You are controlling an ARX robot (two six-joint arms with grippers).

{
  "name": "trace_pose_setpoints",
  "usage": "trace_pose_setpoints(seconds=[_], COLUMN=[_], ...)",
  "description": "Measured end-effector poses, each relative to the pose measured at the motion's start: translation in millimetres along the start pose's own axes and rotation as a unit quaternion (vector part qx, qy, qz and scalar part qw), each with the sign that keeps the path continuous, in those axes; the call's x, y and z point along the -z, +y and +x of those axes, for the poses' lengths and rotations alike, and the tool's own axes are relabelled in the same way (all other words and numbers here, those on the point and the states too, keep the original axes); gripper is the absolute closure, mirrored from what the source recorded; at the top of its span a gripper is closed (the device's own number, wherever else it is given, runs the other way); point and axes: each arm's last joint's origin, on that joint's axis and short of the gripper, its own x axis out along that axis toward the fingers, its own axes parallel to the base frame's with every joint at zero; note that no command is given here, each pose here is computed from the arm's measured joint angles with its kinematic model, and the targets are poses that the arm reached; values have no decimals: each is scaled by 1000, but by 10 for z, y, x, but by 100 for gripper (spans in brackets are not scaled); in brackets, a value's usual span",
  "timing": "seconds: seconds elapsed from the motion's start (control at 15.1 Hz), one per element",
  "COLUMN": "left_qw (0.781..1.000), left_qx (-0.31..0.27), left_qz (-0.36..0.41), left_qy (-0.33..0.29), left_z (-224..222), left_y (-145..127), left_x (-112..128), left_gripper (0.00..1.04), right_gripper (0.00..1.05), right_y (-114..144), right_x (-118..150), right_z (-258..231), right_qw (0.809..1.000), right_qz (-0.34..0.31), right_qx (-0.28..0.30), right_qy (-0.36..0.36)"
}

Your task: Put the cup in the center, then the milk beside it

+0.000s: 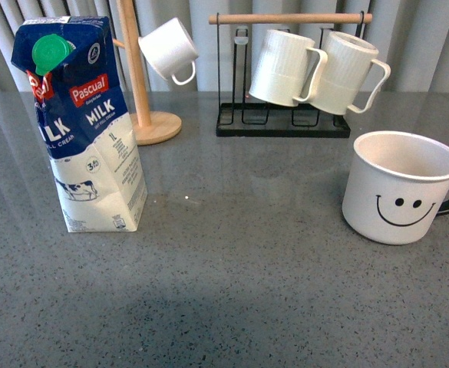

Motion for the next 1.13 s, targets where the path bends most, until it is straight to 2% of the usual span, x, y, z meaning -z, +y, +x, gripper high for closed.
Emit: trace_pose_setpoints(seconds=[0.33, 0.46, 0.66, 0.8, 0.93, 1.13], left_qw=[1000, 1000, 1000, 1000, 1000, 1000], left_qx=[0, 0, 0, 0, 0, 0], left_qz=[0, 0, 0, 0, 0, 0], left_qy=[0, 0, 0, 0, 0, 0], left_z=[0, 0, 0, 0, 0, 0], left_y=[0, 0, 0, 0, 0, 0], left_x=[0, 0, 0, 0, 0, 0], left_gripper=[7, 7, 7, 7, 7, 7], right_gripper=[7, 7, 7, 7, 7, 7], right_y=[0, 58, 54, 70, 107, 179], right_x=[4, 10, -459, -811, -1111, -1299], right_z=[0, 33, 182, 486, 890, 1565], right_qw=[1000, 997, 994, 996, 997, 987], right_qz=[1, 72, 105, 82, 31, -50], right_qx=[0, 25, 9, -27, -69, -119], right_qy=[2, 24, -31, -32, -2, 93])
